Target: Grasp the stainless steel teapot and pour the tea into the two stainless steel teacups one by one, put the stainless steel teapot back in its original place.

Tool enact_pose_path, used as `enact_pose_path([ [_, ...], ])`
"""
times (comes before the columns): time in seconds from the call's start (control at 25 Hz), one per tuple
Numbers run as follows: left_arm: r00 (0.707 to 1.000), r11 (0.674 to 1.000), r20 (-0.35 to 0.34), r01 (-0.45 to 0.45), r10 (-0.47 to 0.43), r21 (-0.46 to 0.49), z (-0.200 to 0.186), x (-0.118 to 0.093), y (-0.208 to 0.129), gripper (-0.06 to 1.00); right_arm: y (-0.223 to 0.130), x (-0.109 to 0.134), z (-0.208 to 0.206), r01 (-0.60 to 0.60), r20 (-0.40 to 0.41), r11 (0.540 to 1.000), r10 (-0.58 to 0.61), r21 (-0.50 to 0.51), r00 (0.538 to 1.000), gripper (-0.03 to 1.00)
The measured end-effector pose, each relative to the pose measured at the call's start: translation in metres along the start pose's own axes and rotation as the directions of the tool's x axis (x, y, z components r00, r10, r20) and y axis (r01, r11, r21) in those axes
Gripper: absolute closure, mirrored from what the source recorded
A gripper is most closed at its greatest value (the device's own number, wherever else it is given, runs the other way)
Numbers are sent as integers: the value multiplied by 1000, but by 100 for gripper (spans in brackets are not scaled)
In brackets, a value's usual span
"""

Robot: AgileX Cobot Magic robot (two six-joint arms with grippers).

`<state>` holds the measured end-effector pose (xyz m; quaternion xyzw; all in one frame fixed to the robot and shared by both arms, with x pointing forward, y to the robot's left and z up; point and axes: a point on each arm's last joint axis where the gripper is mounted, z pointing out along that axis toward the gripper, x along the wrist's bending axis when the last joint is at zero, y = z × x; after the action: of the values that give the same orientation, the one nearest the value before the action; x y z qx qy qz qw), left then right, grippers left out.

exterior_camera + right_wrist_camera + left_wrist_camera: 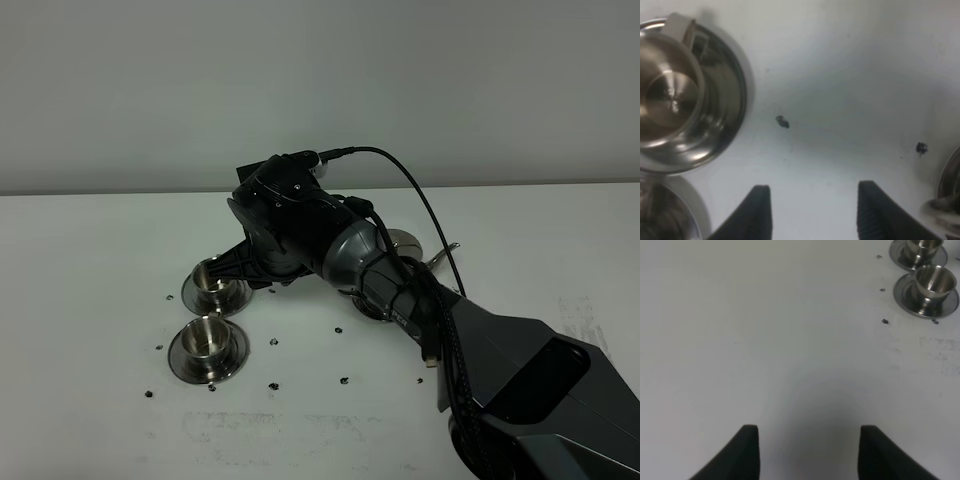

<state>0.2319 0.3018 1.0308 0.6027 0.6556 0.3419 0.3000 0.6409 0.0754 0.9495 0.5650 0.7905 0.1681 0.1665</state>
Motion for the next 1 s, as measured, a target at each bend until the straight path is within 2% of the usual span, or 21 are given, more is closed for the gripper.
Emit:
enact_pose_path([
  [0.28, 1000, 1000, 0, 0, 0, 0, 0, 0, 0, 48, -4, -1, 12, -15, -28, 999, 16, 42, 999, 59],
  [0.72, 1000, 1000, 0, 0, 0, 0, 0, 0, 0, 48, -2, -7, 16, -4, 9, 1000, 3, 29, 1000, 60],
  [1.0, 1000, 1000, 0, 0, 0, 0, 0, 0, 0, 48, -3, -6, 16, -8, -2, 999, 8, 35, 1000, 60],
])
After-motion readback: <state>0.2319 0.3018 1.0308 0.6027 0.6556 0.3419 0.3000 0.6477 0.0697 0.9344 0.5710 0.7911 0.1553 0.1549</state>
